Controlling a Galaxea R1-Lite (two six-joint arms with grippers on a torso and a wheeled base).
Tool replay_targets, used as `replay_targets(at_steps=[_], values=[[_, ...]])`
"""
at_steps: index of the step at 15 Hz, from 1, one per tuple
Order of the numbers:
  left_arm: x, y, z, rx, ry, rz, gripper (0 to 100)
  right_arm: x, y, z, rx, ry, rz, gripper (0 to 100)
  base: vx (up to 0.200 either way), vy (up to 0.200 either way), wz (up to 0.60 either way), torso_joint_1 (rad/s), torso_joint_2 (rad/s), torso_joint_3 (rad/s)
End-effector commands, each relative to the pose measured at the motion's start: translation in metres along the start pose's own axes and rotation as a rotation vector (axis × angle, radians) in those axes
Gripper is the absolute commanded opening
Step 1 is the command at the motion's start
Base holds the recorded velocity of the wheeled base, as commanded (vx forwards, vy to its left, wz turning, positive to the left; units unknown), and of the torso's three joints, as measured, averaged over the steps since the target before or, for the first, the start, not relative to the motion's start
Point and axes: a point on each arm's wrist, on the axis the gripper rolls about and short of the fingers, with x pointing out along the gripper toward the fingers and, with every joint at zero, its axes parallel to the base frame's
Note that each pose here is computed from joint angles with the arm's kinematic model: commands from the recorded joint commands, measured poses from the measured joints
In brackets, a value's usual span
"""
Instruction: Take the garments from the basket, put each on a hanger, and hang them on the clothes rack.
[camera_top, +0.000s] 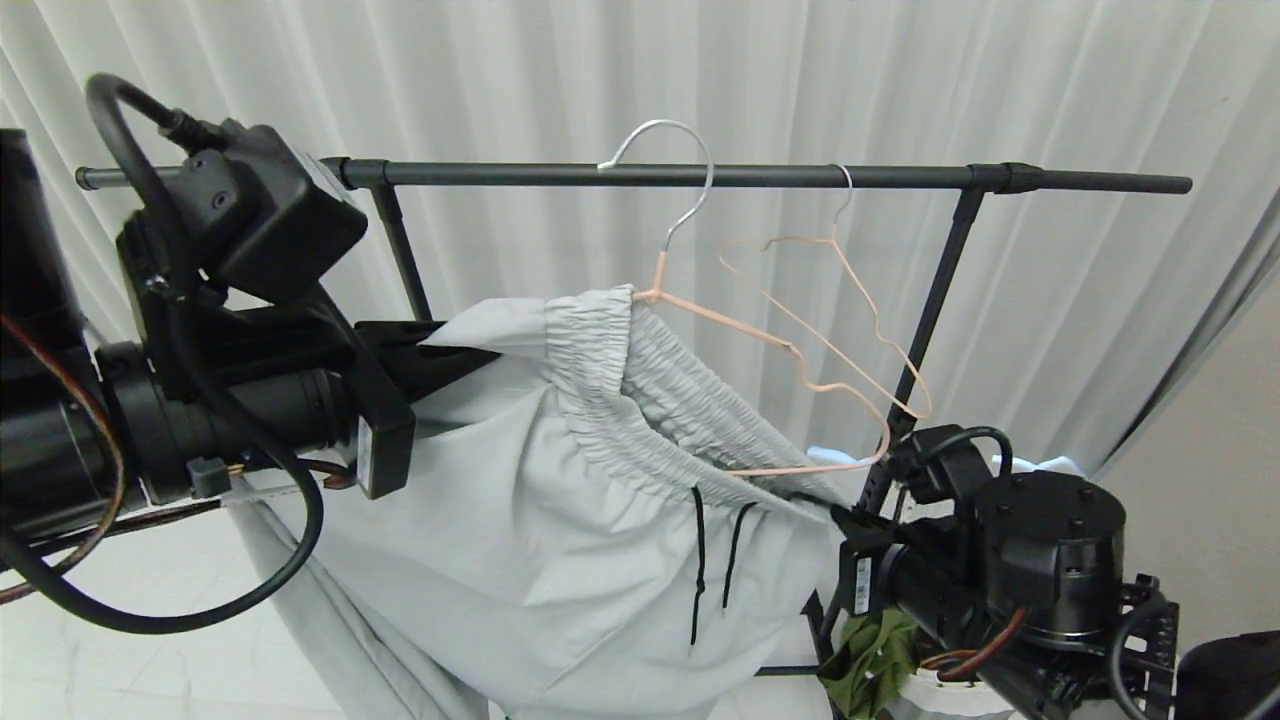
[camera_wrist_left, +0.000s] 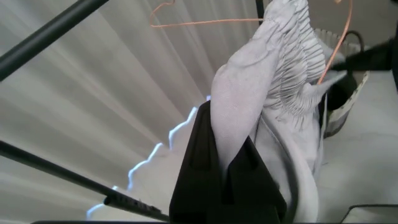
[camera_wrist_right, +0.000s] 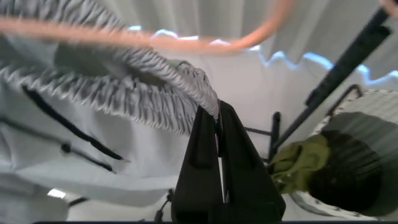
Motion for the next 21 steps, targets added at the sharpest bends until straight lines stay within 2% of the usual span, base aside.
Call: replay_targets(at_steps=[1, 4, 7, 9, 11, 14, 18, 21], values=[[0.000, -0.004, -0.008, 0.023, 0.021, -0.011, 0, 0.001, -0.014, 0.008, 0.012, -0.024, -0.049, 0, 0.000, 0.000, 0.00, 0.000, 0.00, 0.000], [0.001, -0.009, -0.016, 0.099, 0.034, -0.025, 0, 0.003, -0.021, 0.010, 0.013, -0.030, -0.076, 0, 0.000, 0.000, 0.00, 0.000, 0.00, 0.000], [0.001, -0.012, -0.031, 0.148, 0.046, -0.010, 0, 0.006, -0.035, 0.013, 0.000, -0.034, -0.120, 0, 0.000, 0.000, 0.00, 0.000, 0.00, 0.000], [0.000, -0.013, -0.038, 0.195, 0.062, -0.008, 0, 0.005, -0.039, 0.017, -0.006, -0.041, -0.116, 0, 0.000, 0.000, 0.00, 0.000, 0.00, 0.000], [0.000, -0.017, -0.045, 0.208, 0.081, -0.024, 0, 0.002, -0.039, 0.020, -0.014, -0.049, -0.091, 0, 0.000, 0.000, 0.00, 0.000, 0.00, 0.000], [0.002, -0.035, -0.069, 0.304, 0.150, -0.117, 0, -0.004, -0.037, 0.025, -0.103, -0.055, -0.013, 0, 0.000, 0.000, 0.00, 0.000, 0.00, 0.000], [-0.001, -0.049, -0.092, 0.322, 0.222, -0.178, 0, -0.009, -0.036, 0.025, -0.163, -0.035, 0.005, 0, 0.000, 0.000, 0.00, 0.000, 0.00, 0.000], [0.003, -0.053, -0.104, 0.372, 0.267, -0.221, 0, -0.014, -0.037, 0.026, -0.226, -0.012, 0.042, 0, 0.000, 0.000, 0.00, 0.000, 0.00, 0.000]])
